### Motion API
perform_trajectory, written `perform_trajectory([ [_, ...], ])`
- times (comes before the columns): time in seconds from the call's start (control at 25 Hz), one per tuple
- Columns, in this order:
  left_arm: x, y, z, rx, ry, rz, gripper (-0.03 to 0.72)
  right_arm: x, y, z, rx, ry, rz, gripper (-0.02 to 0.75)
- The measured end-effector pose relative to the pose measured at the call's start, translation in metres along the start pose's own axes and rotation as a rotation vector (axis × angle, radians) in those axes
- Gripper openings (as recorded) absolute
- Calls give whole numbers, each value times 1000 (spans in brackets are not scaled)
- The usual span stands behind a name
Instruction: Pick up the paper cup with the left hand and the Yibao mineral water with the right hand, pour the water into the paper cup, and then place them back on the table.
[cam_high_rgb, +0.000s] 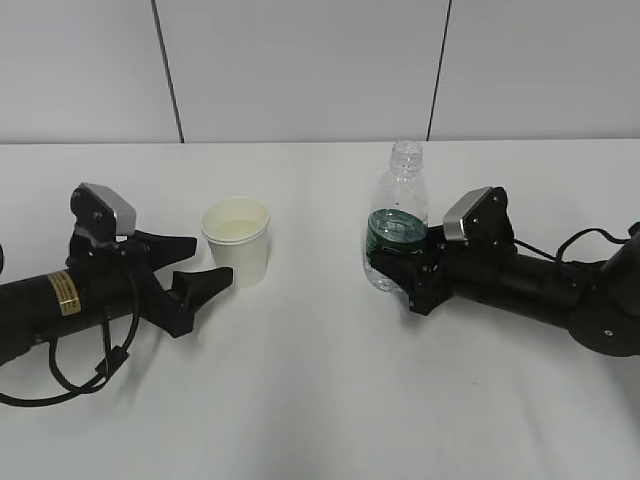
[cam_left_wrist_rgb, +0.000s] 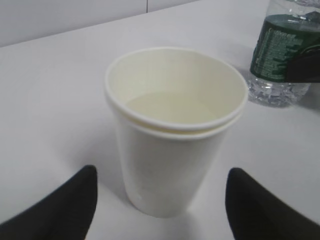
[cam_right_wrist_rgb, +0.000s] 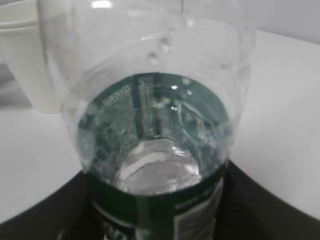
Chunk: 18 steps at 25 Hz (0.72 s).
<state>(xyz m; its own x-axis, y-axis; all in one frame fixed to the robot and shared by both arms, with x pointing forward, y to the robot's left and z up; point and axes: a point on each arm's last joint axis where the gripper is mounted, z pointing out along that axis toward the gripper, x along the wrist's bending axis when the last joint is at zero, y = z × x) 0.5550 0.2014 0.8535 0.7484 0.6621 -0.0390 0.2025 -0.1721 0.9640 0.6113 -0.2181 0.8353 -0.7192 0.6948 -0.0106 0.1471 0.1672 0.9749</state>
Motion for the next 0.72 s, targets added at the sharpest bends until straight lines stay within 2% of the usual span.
perform_trajectory([
  [0.16, -2, -4, -4, 39, 21, -15, 528, 1, -2, 1, -13, 7, -1, 409],
  [0.48, -2, 17, -12, 20, 51, 18, 525, 4, -3, 1, -8, 41, -21, 624],
  [0.72, -5, 18, -18, 66, 62, 5, 521, 6, -4, 0, 2, 79, -4, 646],
])
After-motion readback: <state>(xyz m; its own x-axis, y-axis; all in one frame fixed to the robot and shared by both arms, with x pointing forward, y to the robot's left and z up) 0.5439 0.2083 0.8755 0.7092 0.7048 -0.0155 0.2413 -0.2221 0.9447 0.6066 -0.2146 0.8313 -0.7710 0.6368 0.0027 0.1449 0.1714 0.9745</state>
